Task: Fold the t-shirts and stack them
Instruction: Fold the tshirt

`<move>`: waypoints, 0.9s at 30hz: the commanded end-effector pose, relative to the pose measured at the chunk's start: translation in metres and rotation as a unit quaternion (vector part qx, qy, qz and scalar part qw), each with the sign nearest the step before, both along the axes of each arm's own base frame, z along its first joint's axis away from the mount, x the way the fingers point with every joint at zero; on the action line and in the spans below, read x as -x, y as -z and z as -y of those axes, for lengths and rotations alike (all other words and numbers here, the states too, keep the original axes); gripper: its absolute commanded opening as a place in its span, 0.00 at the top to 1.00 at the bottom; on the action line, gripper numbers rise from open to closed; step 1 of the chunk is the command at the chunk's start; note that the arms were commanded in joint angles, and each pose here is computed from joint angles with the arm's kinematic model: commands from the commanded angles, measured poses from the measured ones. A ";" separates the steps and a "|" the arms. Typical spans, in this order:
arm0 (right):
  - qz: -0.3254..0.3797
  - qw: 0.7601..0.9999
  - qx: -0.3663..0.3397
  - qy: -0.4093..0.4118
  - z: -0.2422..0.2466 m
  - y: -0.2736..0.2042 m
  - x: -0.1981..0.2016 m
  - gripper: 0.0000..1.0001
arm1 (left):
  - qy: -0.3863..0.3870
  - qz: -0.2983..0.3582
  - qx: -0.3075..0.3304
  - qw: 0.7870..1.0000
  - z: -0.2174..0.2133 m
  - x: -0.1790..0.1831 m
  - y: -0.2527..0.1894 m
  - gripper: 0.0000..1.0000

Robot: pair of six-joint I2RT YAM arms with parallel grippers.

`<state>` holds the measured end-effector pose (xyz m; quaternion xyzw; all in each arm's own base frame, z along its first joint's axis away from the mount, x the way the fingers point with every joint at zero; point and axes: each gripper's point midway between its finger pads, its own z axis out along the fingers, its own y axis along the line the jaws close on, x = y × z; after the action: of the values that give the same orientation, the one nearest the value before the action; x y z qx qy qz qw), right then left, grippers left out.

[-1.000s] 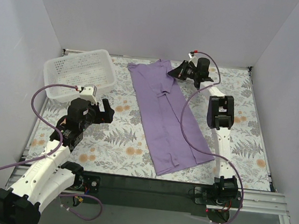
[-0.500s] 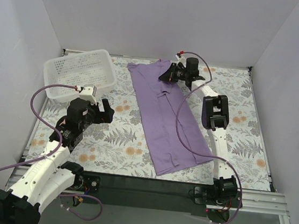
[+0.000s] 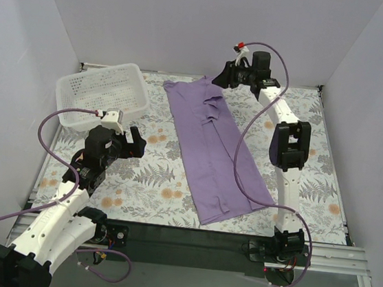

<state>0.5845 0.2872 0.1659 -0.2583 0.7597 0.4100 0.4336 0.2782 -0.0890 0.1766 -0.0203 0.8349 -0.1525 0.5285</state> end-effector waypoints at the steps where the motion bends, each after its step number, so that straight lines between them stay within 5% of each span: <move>1: 0.034 0.999 0.017 0.010 0.023 -0.013 -0.009 0.50 | 0.003 0.018 0.000 1.000 -0.001 -0.001 -0.010 0.12; 13: 0.029 0.995 0.068 0.066 0.028 0.036 -0.038 0.49 | 0.006 0.013 0.000 1.000 0.001 -0.001 -0.007 0.12; 27: 0.013 0.995 0.082 0.054 -0.002 0.065 -0.028 0.50 | 0.007 0.008 0.000 1.000 0.001 -0.001 -0.005 0.12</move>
<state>0.6023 0.2825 0.0764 -0.2422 0.8148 0.3334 0.4079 0.2778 -0.0903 0.1765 -0.0184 0.8351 -0.1556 0.5274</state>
